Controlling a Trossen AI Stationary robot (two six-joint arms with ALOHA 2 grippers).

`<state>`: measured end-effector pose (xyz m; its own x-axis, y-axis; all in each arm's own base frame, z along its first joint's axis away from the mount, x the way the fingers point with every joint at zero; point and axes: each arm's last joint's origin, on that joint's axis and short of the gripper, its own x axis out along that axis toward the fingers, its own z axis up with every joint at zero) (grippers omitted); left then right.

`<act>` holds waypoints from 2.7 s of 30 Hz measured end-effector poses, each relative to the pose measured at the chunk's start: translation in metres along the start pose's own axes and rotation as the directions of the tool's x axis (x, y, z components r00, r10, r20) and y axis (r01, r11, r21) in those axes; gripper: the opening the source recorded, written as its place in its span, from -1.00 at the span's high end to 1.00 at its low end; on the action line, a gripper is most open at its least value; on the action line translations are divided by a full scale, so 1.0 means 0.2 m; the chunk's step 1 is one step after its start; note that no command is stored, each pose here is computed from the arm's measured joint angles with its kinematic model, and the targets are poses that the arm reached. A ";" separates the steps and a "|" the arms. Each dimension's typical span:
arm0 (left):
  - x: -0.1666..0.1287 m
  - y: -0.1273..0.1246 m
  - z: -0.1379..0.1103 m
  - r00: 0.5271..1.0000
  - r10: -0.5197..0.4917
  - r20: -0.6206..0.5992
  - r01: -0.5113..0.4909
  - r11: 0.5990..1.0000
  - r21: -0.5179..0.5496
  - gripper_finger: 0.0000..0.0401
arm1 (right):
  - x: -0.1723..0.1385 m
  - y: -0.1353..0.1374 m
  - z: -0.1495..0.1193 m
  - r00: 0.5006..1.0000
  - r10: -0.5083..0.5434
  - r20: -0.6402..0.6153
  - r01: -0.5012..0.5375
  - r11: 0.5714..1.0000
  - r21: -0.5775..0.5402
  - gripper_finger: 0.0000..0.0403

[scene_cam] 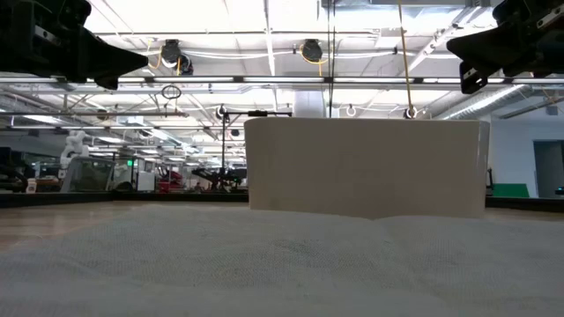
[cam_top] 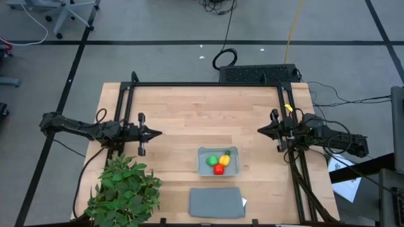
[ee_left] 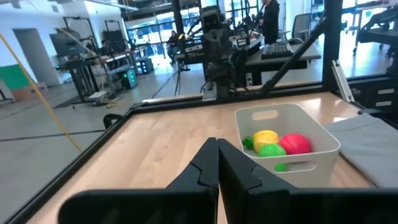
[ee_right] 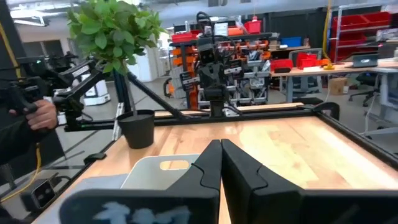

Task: Pick and placing Produce into tupperware
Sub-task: Return to Home Position

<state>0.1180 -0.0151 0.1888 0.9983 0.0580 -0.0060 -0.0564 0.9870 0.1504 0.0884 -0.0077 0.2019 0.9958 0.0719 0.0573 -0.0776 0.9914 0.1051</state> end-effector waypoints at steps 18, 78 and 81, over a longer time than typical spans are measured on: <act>-0.02 0.00 0.03 0.994 -0.080 0.074 0.074 0.994 0.082 1.00 | 0.03 -0.02 -0.08 0.992 0.019 0.124 -0.011 0.998 -0.064 1.00; -0.10 0.01 -0.09 0.999 -0.028 0.026 0.028 0.999 0.020 0.92 | 0.03 -0.02 -0.08 0.993 0.021 0.112 -0.015 0.998 -0.055 1.00; -0.10 0.01 -0.09 0.999 -0.029 0.026 0.028 0.999 0.020 0.92 | 0.03 -0.02 -0.08 0.993 0.021 0.112 -0.015 0.998 -0.055 1.00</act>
<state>0.0968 -0.0119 0.1706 0.9995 0.0259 0.0154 -0.0281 0.9850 0.1701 0.0954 -0.0087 0.1854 0.9821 0.0802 0.1704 -0.0898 0.9947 0.0497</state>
